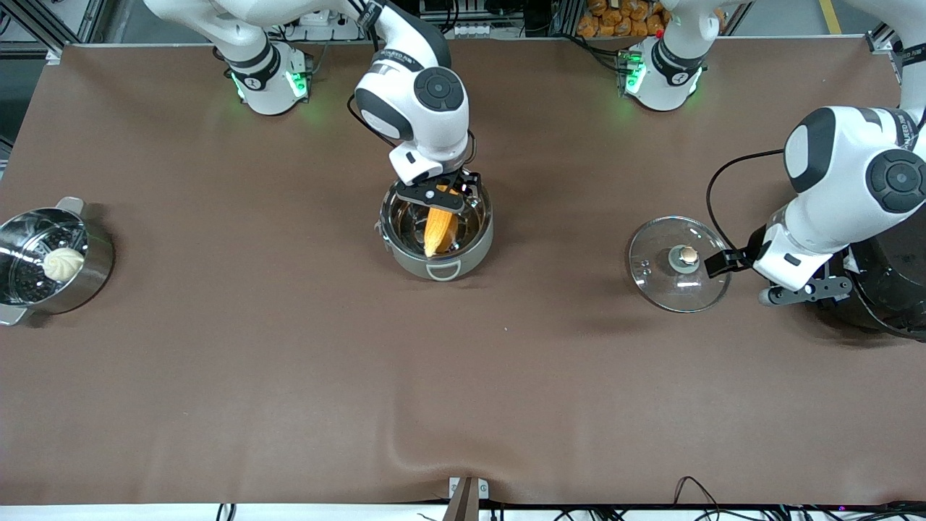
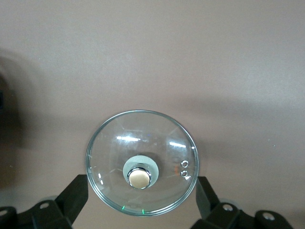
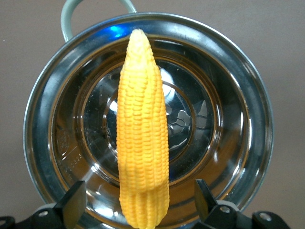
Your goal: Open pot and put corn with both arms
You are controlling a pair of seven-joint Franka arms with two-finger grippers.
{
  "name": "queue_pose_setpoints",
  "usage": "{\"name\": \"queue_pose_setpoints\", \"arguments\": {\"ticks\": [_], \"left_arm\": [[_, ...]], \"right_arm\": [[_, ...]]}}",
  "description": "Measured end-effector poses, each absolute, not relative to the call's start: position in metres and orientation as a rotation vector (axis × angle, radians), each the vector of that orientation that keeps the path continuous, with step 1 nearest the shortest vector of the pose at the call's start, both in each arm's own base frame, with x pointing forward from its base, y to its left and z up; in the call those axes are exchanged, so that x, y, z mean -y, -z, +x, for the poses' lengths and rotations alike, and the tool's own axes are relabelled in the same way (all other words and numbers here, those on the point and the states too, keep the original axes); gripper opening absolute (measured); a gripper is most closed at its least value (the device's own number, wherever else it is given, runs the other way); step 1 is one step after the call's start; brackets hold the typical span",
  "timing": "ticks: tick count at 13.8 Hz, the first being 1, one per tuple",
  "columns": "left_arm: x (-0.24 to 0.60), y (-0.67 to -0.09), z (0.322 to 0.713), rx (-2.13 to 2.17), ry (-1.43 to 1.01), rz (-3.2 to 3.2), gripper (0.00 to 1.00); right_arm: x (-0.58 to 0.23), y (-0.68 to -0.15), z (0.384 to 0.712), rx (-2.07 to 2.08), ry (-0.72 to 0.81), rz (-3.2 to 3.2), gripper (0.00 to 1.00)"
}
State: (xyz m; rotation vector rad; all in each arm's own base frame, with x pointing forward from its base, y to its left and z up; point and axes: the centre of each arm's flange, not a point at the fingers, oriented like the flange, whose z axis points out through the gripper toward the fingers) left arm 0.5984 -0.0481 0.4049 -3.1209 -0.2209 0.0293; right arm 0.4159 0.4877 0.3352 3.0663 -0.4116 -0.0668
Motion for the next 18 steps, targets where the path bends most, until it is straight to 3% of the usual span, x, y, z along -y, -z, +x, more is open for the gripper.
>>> {"name": "queue_pose_setpoints", "arguments": {"ticks": [3, 8, 14, 18], "left_arm": [[0.048, -0.404, 0.597, 0.22, -0.054, -3.118, 1.0], [0.049, -0.404, 0.597, 0.219, -0.056, -3.118, 1.0], [0.048, -0.405, 0.597, 0.221, -0.056, -3.117, 1.0], [0.041, -0.417, 0.601, 0.217, -0.045, -3.118, 1.0]], "right_arm": [[-0.461, -0.362, 0.451, 0.45, 0.012, 3.097, 1.0], [-0.284, -0.477, 0.551, 0.387, -0.004, 3.135, 1.0], [-0.081, -0.526, 0.592, 0.236, -0.013, 3.138, 1.0], [-0.019, -0.527, 0.597, 0.224, -0.011, 3.134, 1.0]]}}
